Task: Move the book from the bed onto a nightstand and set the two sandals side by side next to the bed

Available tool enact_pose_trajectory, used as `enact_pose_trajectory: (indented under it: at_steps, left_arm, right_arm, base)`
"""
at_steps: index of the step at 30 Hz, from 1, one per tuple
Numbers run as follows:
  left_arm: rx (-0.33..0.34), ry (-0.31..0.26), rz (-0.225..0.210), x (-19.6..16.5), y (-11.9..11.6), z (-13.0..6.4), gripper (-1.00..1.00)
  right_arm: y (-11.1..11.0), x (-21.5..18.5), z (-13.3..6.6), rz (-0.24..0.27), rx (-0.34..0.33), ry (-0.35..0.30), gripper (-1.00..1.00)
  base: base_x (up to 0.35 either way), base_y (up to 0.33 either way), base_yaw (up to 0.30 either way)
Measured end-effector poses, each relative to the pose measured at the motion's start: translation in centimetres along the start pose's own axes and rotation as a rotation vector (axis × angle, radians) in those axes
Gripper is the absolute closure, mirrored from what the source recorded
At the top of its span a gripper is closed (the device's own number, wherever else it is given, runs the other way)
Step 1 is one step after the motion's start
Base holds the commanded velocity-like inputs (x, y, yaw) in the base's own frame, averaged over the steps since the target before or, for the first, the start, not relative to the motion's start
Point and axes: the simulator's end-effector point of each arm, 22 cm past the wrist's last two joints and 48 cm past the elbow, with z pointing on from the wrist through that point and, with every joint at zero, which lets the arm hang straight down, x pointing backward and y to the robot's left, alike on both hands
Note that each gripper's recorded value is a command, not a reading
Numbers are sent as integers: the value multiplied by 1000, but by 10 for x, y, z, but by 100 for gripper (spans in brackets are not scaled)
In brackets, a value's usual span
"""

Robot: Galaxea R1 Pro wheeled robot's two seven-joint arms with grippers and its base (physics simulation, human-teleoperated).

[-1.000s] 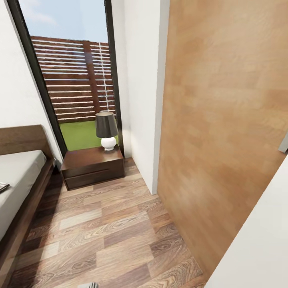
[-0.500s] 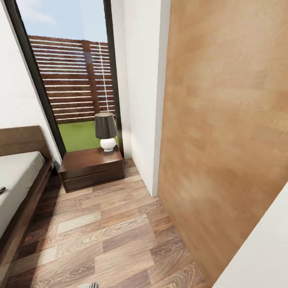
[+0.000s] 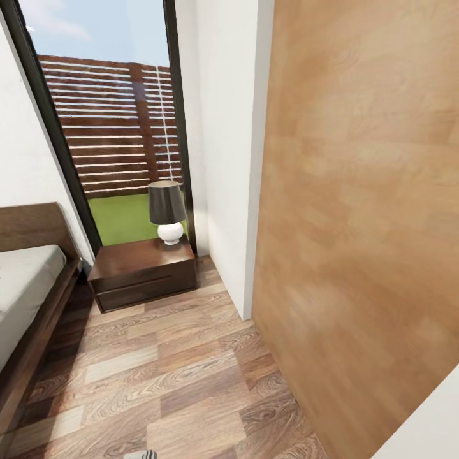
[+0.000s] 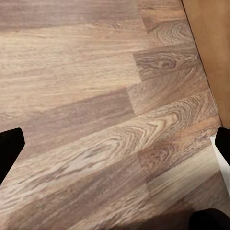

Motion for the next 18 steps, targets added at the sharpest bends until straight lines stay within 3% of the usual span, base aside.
enact_pose_trajectory:
  at_steps: [5,18]
  left_arm:
    - [0,1,1,0,0,0,-100]
    - [0,0,1,0,0,0,-100]
  right_arm:
    - [0,0,0,0,0,0,-100]
    - [0,0,0,0,0,0,-100]
  base:
    - [1,0,89]
    - [0,0,274]
